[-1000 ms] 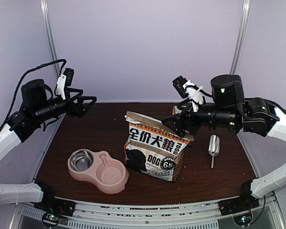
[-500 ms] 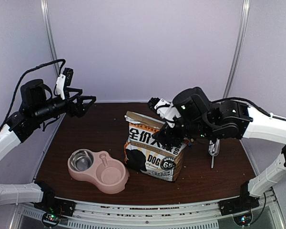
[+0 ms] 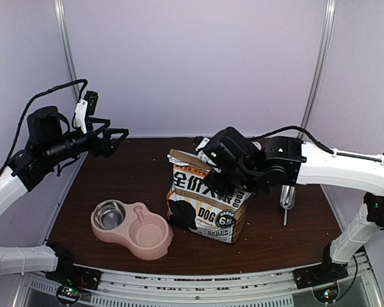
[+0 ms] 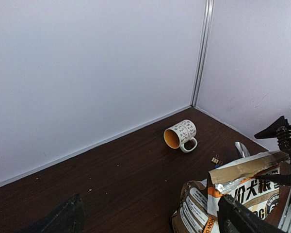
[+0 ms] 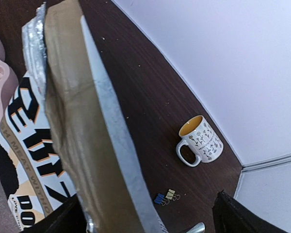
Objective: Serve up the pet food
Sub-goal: Adjust the pet food bag at the center of the board.
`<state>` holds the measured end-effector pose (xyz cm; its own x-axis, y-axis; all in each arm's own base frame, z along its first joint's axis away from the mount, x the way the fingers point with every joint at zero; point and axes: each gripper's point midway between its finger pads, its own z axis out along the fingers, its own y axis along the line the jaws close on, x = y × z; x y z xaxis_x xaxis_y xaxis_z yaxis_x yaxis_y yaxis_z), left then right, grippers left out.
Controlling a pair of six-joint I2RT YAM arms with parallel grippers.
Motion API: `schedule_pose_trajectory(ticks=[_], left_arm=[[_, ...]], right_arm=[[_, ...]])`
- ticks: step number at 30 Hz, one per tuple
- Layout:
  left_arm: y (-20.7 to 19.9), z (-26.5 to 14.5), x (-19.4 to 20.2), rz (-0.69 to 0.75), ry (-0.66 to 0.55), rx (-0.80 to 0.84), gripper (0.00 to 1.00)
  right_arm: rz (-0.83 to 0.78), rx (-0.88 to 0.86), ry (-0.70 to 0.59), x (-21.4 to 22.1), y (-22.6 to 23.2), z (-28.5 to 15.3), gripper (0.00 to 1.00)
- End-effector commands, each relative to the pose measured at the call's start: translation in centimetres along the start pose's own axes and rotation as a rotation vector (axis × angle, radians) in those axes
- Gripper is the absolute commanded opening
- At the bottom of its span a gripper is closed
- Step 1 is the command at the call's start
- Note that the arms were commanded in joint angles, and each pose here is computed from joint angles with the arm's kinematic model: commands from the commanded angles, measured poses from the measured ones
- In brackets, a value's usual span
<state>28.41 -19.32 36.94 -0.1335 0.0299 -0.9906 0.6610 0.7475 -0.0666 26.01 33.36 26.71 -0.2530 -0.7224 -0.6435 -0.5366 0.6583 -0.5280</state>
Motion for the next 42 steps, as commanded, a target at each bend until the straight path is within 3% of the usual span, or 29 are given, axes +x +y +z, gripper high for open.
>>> schedule_pose_trajectory(ticks=[1,12,21,24,28,42], left_arm=[[0.1,-0.4,-1.3,0.026,-0.049,-0.014,0.98],[0.2,-0.4,-1.3,0.026,-0.048,-0.018,0.98],[0.2,-0.4,-1.3,0.026,-0.047,-0.016,0.98],[0.2,-0.3,-1.2,0.026,-0.045,-0.015,0.98],[0.2,-0.3,-1.2,0.025,-0.043,-0.014,0.98],[0.1,-0.3,-1.2,0.021,-0.043,-0.008,0.98]], right_arm=[[0.053,0.152,0.010,-0.5,-4.4,-0.5,0.90],[0.280,0.063,-0.029,-1.2,-10.1,-0.8,0.86],[0.408,-0.335,-0.125,-3.2,-8.0,-3.4,0.88],[0.331,-0.452,-0.174,-4.0,-6.2,-5.7,0.90],[0.227,-0.440,-0.213,-4.5,-4.0,-7.2,0.93],[-0.089,-0.125,-0.059,-5.8,-0.9,-0.8,0.89]])
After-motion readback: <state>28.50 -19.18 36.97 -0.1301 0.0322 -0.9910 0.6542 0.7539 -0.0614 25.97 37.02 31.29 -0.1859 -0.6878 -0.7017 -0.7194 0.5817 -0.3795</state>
